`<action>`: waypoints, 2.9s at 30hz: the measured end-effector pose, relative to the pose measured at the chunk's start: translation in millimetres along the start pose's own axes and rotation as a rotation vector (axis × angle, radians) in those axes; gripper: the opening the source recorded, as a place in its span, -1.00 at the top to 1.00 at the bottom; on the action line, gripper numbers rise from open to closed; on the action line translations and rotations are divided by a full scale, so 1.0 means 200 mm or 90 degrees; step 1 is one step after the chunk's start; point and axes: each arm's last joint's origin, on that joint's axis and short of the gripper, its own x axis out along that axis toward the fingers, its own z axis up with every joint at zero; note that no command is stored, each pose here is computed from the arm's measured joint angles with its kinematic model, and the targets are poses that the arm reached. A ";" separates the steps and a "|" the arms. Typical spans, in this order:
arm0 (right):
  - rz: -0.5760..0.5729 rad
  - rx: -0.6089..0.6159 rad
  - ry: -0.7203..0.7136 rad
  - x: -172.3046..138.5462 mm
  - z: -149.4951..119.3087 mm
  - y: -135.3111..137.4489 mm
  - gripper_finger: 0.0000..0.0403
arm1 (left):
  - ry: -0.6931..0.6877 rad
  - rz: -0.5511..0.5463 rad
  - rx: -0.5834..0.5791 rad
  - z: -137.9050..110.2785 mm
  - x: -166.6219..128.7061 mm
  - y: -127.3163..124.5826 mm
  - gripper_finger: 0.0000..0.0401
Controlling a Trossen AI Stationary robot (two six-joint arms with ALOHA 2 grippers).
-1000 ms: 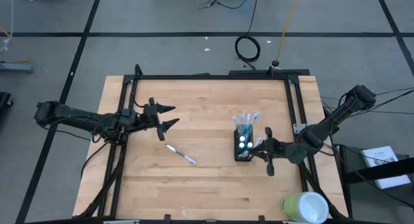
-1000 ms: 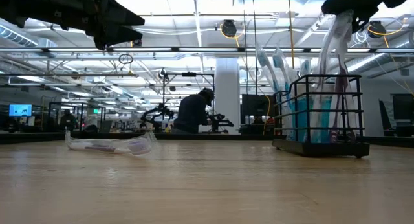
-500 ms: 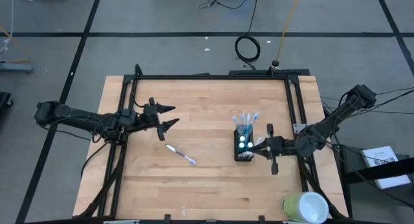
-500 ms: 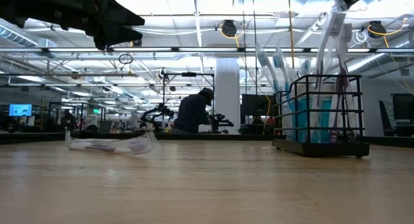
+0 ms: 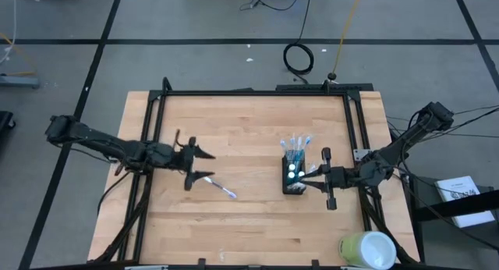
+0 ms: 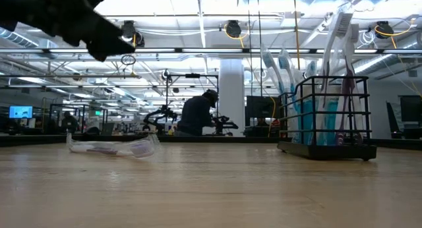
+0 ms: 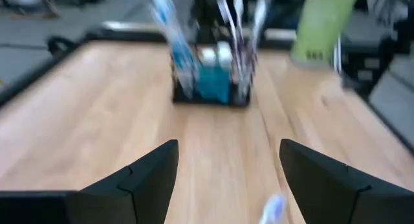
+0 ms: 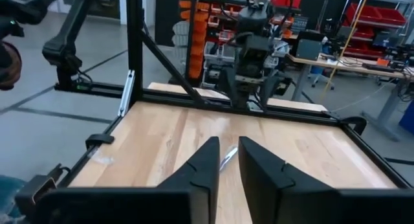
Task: Pick & Place toothbrushing station
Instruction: Put the purple toothbrush into the black organizer
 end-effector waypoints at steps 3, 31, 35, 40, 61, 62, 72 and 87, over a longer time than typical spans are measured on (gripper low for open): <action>0.001 -0.016 0.008 0.01 -0.01 0.01 0.72 | 0.071 -0.019 0.021 -0.07 0.03 -0.04 -0.39; -0.001 -0.039 0.030 0.05 -0.05 0.03 0.70 | 0.424 0.011 0.033 -0.51 0.25 -0.11 0.09; -0.001 -0.038 0.030 0.05 -0.05 0.03 0.70 | 0.412 0.032 -0.019 -0.51 0.25 -0.11 0.46; -0.001 -0.034 0.030 0.05 -0.05 0.03 0.71 | 0.402 0.056 -0.113 -0.50 0.26 -0.09 0.79; -0.011 -0.016 -0.010 0.07 -0.02 0.03 0.71 | -0.212 -0.070 0.039 0.03 0.33 -0.13 0.90; -0.014 -0.020 -0.019 0.09 -0.02 0.03 0.71 | -0.213 -0.068 0.045 0.04 0.34 -0.13 0.89; -0.049 -0.090 -0.054 0.28 -0.09 0.04 0.54 | -0.242 -0.093 0.178 0.26 0.58 -0.22 0.91; -0.035 -0.058 -0.134 0.42 -0.13 0.01 0.00 | -0.225 -0.044 0.227 0.29 0.84 -0.17 0.91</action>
